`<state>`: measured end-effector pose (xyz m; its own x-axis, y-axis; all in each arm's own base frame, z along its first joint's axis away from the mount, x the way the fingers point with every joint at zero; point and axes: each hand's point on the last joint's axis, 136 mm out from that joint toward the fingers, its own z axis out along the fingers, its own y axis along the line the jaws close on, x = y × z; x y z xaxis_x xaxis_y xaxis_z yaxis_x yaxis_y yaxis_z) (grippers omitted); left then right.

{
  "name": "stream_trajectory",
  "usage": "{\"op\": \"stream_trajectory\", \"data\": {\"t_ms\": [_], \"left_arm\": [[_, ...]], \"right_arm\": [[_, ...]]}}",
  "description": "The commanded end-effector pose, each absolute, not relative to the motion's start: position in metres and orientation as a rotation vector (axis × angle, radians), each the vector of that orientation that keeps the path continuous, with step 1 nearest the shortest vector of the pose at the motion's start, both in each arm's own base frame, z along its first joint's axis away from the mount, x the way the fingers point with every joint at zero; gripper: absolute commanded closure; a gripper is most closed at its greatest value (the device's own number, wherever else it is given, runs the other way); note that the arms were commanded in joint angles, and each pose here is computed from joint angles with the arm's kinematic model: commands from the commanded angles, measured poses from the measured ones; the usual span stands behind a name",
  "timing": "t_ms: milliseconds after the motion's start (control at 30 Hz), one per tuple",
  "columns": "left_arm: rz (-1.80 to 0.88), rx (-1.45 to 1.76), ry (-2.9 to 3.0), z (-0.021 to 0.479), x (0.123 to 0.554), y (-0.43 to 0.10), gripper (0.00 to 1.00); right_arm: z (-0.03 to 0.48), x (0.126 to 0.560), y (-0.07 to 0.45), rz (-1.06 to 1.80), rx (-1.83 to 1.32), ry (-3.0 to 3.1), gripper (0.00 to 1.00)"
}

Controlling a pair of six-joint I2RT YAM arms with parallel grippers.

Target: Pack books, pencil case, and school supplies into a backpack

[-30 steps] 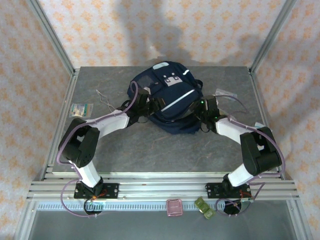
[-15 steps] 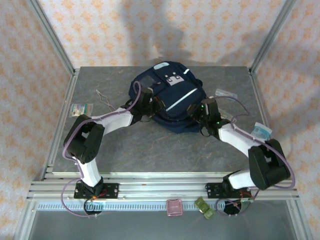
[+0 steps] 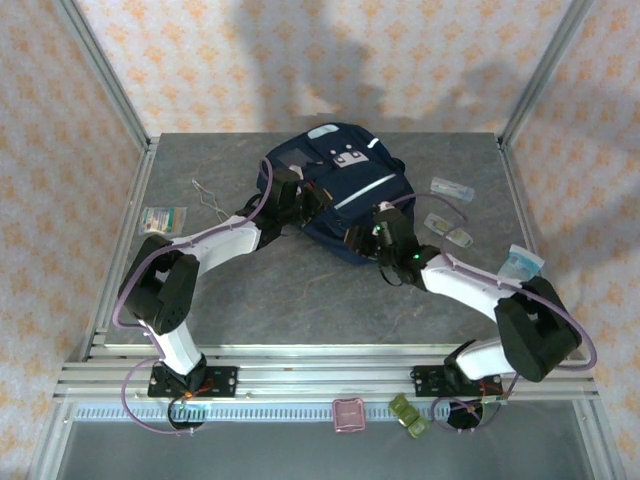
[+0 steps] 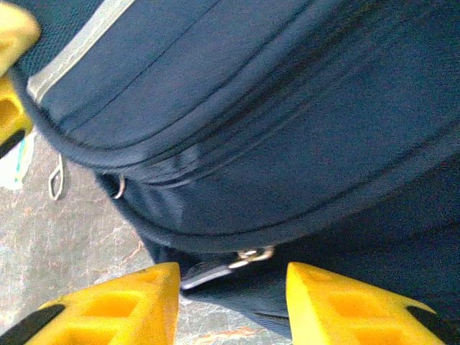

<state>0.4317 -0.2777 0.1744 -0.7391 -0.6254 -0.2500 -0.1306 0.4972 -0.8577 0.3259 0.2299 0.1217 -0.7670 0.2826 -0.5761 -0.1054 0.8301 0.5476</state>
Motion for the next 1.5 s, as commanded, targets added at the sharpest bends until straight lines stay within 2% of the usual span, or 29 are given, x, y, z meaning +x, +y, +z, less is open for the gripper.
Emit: {"op": "stream_trajectory", "data": {"t_ms": [0,100,233,300,400,667,767,1167,1300,1467], "left_arm": [[-1.389,-0.497,1.945,0.267,0.441,-0.289,1.00],[-1.397,-0.496,1.940,0.268,0.441,-0.289,1.00],[-1.422,-0.500,1.936,0.267,0.439,-0.291,1.00],[-1.421,-0.501,1.934,0.267,0.440,-0.291,1.00],[-1.419,-0.494,1.925,0.271,0.442,-0.290,1.00],[-1.386,-0.515,1.918,0.270,0.449,-0.276,1.00],[-1.368,-0.513,1.917,0.271,0.451,-0.271,1.00],[-1.315,-0.500,1.952,0.261,0.450,-0.263,1.00],[-1.266,-0.490,1.988,0.248,0.447,-0.258,1.00],[-1.199,-0.492,2.029,0.232,0.445,-0.248,1.00]], "right_arm": [[0.133,0.336,0.237,0.688,0.090,2.307,0.58],[0.122,0.343,0.228,0.574,0.156,2.341,0.58],[0.116,0.352,0.217,0.463,0.250,2.353,0.70],[0.113,0.356,0.214,0.417,0.270,2.358,0.71],[0.113,0.355,0.216,0.396,0.261,2.368,0.82],[0.117,0.340,0.203,0.329,0.198,2.388,0.90],[0.121,0.335,0.200,0.320,0.164,2.384,0.97],[0.132,0.338,0.180,0.082,0.004,2.398,1.00],[0.124,0.339,0.153,-0.089,0.021,2.404,1.00],[0.112,0.340,0.119,-0.155,0.137,2.435,1.00]]}}
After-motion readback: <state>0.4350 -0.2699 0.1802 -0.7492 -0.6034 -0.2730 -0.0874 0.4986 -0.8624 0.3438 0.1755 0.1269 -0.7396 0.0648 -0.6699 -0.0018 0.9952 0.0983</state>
